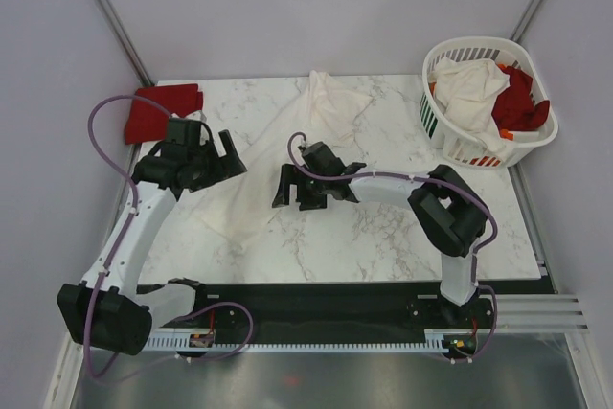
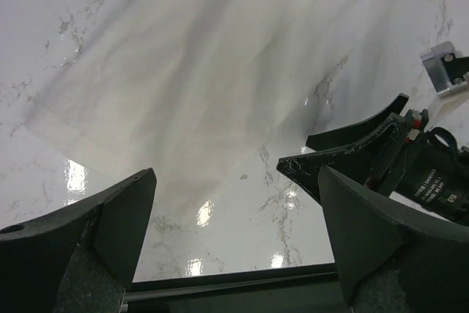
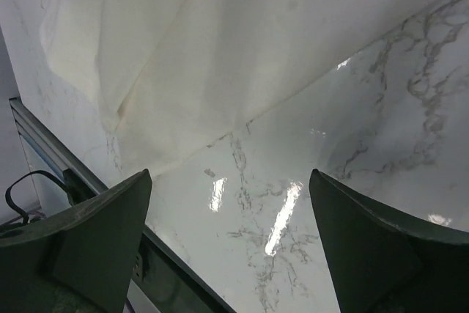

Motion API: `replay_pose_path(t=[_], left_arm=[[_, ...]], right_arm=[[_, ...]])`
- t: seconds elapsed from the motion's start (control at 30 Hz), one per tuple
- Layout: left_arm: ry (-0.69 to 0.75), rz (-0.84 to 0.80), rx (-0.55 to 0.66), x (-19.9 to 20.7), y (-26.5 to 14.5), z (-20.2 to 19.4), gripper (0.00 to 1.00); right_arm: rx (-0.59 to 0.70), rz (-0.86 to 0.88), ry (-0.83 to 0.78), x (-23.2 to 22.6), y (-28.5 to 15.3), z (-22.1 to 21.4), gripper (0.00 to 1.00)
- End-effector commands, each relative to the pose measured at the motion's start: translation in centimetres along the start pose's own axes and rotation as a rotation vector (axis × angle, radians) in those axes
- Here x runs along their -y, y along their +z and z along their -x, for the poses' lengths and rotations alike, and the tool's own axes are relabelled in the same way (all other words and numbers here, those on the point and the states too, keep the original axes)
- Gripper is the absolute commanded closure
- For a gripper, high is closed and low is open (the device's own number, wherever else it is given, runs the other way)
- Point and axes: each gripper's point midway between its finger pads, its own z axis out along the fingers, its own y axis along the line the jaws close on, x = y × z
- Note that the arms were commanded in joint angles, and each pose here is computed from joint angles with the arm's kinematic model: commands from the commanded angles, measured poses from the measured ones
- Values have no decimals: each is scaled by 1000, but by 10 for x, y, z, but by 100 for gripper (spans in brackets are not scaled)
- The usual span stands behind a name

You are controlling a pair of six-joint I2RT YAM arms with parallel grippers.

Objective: Fold and stack the t-shirts
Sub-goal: Fold the tshirt

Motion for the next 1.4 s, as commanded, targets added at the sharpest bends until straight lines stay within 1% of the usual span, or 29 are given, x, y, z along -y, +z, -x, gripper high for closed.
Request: replay_pose_path(t=[0.0, 0.03, 0.1, 0.17, 0.27, 0.37, 0.4, 0.47, 0.5, 0.57, 0.6, 0.63, 0.67, 0.7, 0.87, 0.9, 0.97, 1.0, 1.03, 1.17, 1.2, 1.27, 1.3, 1.37], left_arm=[[59, 41, 19, -17, -8, 4, 0], [54, 48, 14, -20, -6, 1, 0], [47, 51, 14, -24, -7, -1, 0], [47, 50, 21, -25, -7, -1, 0], [46, 49, 34, -27, -8, -1, 0], [42, 44, 29, -28, -6, -3, 0], [38, 40, 25, -28, -5, -4, 0], [34, 40, 28, -28, -5, -4, 0], [31, 41, 29, -29, -4, -5, 0], [30, 35, 35, -28, -4, -5, 0], [30, 31, 32, -28, -3, -6, 0], [32, 30, 31, -28, -3, -7, 0], [31, 32, 27, -28, -3, -8, 0], [34, 31, 28, -29, -3, -8, 0], [42, 32, 27, -30, -3, -11, 0], [42, 29, 29, -30, -3, -10, 0], [45, 3, 23, -25, -5, -12, 0], [51, -10, 26, -23, -7, -12, 0], [51, -19, 20, -22, -7, -14, 0], [39, -115, -22, -8, -12, -28, 0], [37, -126, -38, -7, -11, -34, 0], [36, -165, -50, -1, -15, -40, 0], [27, -177, -67, 0, -13, -46, 0], [21, -198, -92, 4, -13, -54, 0]], right_arm=[[-12, 49, 74, -10, 24, -4, 3], [-42, 60, 81, -10, 33, -11, 4], [-45, 88, 99, -16, 39, -11, 7], [-43, 78, 98, -15, 44, -14, 8], [-35, 57, 99, -9, 52, -14, 13], [-25, 33, 78, -4, 59, -14, 28], [-21, 17, 72, 0, 61, -16, 37], [-18, -9, 47, 7, 65, -20, 48], [-16, -15, 41, 8, 67, -21, 59], [-30, -26, 33, 16, 71, -27, 70], [-28, -36, 31, 19, 71, -28, 77], [-24, -45, 28, 23, 70, -30, 81], [-16, -49, 23, 25, 69, -29, 87], [3, -64, 20, 28, 68, -26, 99], [34, -101, -5, 39, 64, -23, 100], [45, -102, -9, 39, 58, -19, 100], [44, -182, 4, 65, 44, -27, 100], [86, -191, 10, 67, 28, -16, 100], [54, -261, 19, 94, 16, -34, 100], [87, -452, 78, 157, -43, -52, 100], [129, -457, 100, 160, -61, -44, 100], [112, -542, 153, 187, -84, -63, 100], [164, -545, 182, 190, -99, -52, 100], [172, -597, 237, 207, -117, -63, 99]])
